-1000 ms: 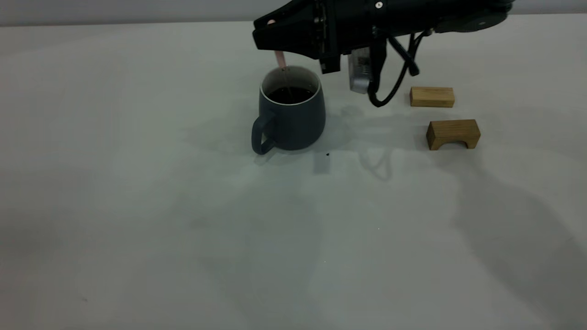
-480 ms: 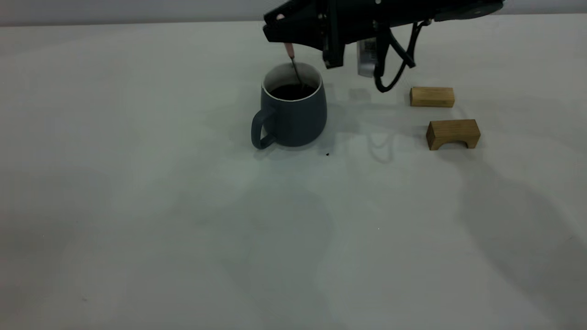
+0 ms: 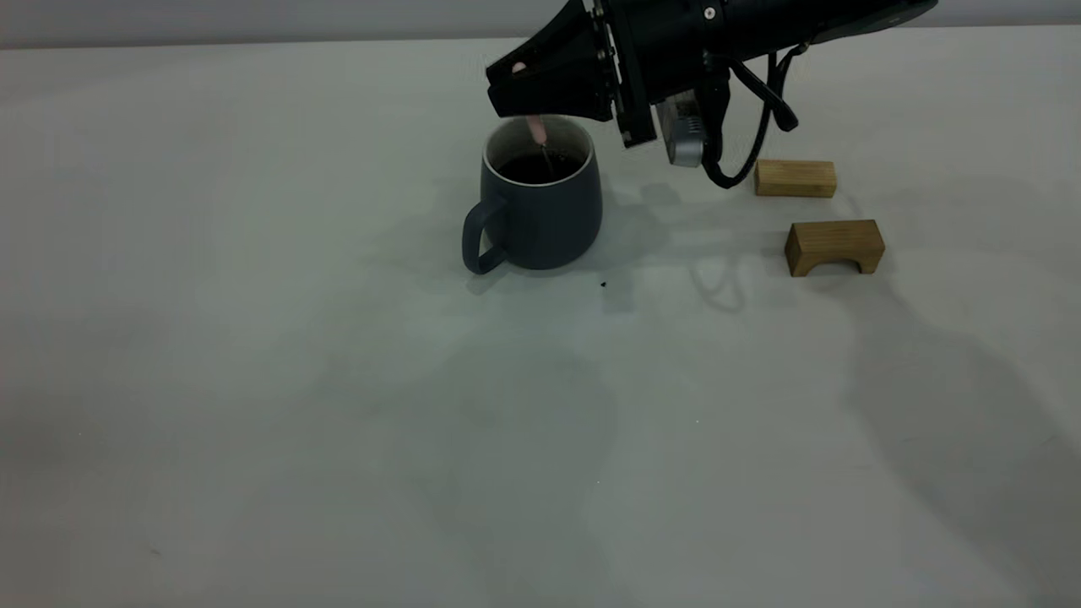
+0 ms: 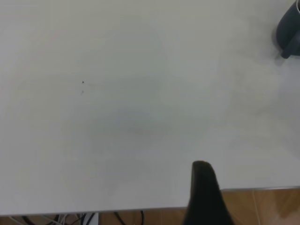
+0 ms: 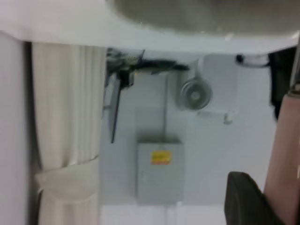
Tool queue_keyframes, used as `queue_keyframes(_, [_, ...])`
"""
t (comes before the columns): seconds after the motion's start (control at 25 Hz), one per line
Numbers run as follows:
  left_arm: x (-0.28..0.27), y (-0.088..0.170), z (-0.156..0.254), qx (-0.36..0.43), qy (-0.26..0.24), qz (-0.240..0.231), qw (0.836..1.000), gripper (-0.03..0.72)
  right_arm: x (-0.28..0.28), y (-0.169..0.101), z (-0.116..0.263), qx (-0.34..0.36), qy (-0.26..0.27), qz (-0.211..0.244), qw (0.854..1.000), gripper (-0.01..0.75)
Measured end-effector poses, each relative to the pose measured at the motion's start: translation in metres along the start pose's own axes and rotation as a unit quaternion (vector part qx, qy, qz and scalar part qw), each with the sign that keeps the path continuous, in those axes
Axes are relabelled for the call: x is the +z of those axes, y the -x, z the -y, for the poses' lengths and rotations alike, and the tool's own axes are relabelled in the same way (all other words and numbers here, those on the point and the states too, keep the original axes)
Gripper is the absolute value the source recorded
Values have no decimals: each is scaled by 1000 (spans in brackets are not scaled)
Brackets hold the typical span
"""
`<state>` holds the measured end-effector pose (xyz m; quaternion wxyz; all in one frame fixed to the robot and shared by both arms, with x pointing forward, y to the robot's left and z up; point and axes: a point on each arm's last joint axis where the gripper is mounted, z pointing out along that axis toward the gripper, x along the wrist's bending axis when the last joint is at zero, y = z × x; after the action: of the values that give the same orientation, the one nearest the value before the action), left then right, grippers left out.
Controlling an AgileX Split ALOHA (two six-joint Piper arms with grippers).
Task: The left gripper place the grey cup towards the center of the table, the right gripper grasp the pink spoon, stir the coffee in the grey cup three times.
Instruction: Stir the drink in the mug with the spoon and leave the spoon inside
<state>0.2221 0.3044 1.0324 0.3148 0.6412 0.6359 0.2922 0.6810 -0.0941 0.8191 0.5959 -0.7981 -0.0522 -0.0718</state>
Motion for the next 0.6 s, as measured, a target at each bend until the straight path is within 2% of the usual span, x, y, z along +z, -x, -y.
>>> queue_keyframes(0.16, [0,0,0,0,0,0,1000,569,15,-3,9,25,-34,-35,998,132])
queue_keyframes(0.44, [0,0,0,0,0,0,1000,569,17,-15,-9,17,50,-104,993,132])
queue_keyframes(0.6, [0,0,0,0,0,0,1000,569,15,-15,-11,6,59,-102,993,132])
